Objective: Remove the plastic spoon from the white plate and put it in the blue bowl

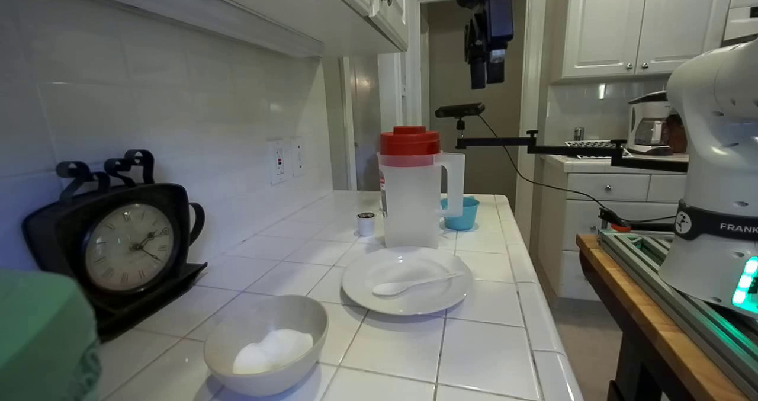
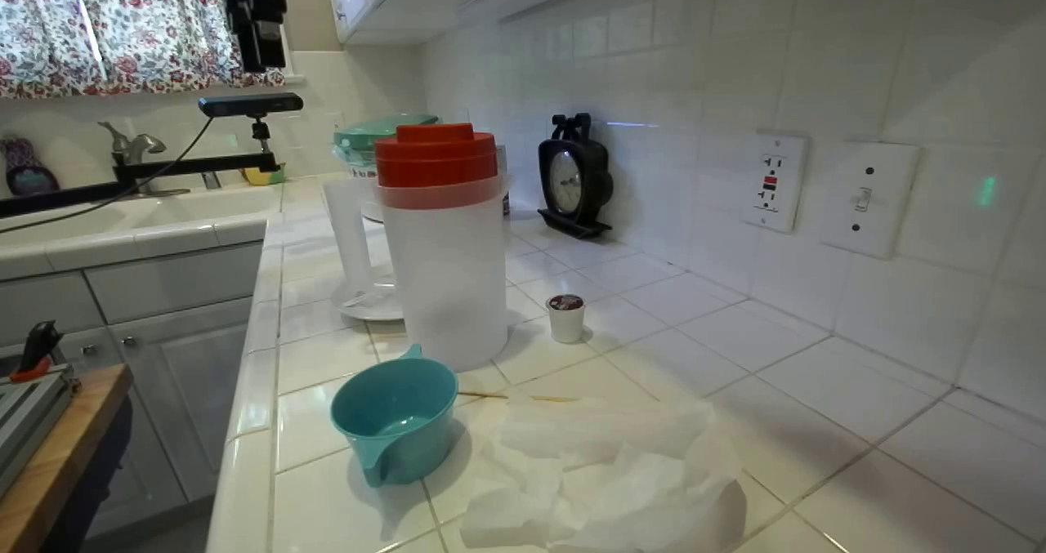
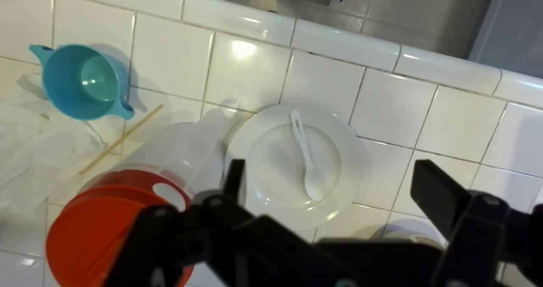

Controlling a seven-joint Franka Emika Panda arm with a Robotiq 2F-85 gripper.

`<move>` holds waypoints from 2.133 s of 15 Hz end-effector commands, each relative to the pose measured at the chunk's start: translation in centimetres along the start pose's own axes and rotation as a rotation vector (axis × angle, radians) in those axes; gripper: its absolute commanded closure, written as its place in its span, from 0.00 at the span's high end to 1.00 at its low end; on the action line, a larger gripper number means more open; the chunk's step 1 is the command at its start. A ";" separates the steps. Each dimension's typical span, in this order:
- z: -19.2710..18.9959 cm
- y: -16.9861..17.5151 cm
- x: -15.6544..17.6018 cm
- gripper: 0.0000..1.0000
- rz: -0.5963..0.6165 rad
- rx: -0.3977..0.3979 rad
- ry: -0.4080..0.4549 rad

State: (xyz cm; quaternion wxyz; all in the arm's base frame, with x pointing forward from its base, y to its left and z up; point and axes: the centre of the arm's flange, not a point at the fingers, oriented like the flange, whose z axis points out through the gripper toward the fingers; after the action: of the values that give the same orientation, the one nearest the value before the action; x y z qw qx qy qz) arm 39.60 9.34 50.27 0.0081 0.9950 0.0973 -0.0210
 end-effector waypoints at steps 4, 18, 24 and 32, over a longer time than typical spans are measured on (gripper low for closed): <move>0.0 0.0 0.0 1.00 0.000 0.000 0.000; 1.8 -1.7 2.2 1.00 0.021 0.025 0.005; 7.2 -6.1 6.2 1.00 0.001 0.011 -0.010; 14.6 -4.6 8.4 1.00 -0.073 0.006 -0.087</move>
State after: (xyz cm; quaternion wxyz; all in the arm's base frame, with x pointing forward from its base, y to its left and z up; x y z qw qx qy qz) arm 45.05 15.35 36.50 0.0034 0.9901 0.1218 -0.0692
